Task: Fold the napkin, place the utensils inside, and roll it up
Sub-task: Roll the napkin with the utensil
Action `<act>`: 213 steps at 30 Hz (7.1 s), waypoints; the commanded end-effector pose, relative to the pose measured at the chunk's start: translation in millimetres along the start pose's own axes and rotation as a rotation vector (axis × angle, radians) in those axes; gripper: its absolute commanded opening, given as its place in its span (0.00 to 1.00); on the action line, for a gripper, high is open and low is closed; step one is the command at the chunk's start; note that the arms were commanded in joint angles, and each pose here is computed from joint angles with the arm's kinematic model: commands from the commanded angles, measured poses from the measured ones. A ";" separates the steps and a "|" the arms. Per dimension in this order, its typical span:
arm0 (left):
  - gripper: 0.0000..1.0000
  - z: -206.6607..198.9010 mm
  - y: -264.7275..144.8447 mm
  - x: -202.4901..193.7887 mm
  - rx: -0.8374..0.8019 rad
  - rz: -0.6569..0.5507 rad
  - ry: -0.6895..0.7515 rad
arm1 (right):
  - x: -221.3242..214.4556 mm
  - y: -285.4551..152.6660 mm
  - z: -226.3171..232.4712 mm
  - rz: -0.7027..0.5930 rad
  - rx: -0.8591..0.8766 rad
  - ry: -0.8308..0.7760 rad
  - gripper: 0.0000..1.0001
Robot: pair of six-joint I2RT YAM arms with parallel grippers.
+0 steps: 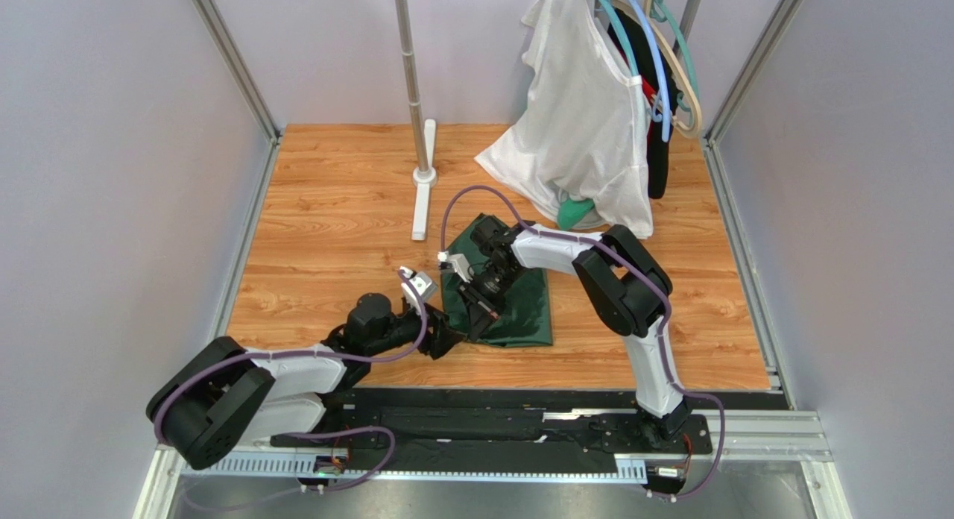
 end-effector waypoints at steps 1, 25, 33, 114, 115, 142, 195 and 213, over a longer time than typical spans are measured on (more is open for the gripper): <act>0.73 -8.5 13.5 13.8 -0.056 -0.028 0.070 | 7.0 -1.9 -0.4 -0.027 0.034 -0.033 0.00; 0.55 -6.1 19.7 -7.7 0.078 0.068 0.045 | 5.0 -5.7 -6.0 -0.059 0.080 -0.008 0.00; 0.12 -3.5 19.1 -8.3 0.127 0.068 0.024 | 5.6 -7.9 -5.2 -0.070 0.086 -0.009 0.00; 0.00 33.7 -18.2 34.7 0.183 0.147 -0.633 | -48.8 31.0 97.7 0.151 -1.009 -0.334 0.00; 0.00 34.7 -17.9 38.0 0.199 0.134 -0.625 | -41.1 32.7 99.2 0.157 -0.982 -0.339 0.00; 0.00 45.3 -13.1 63.5 0.372 0.183 -0.563 | -35.5 18.7 60.6 0.034 -0.234 -0.039 0.00; 0.40 -13.4 -5.0 27.3 0.027 0.090 -0.198 | -57.7 13.2 -2.8 -0.101 0.023 0.193 0.00; 0.37 3.5 11.3 21.1 0.127 0.116 -0.229 | -55.0 8.2 0.4 -0.104 -0.008 0.177 0.11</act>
Point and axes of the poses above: each gripper's point midway between its finger pads, its own y axis out along the fingers, its own z axis along the line the jaws close on, x = y × z, the point moved 10 cm from there along -y, back along the fingers, and after that the axes turned 15 degrees about -y, right-handed, at the moved point
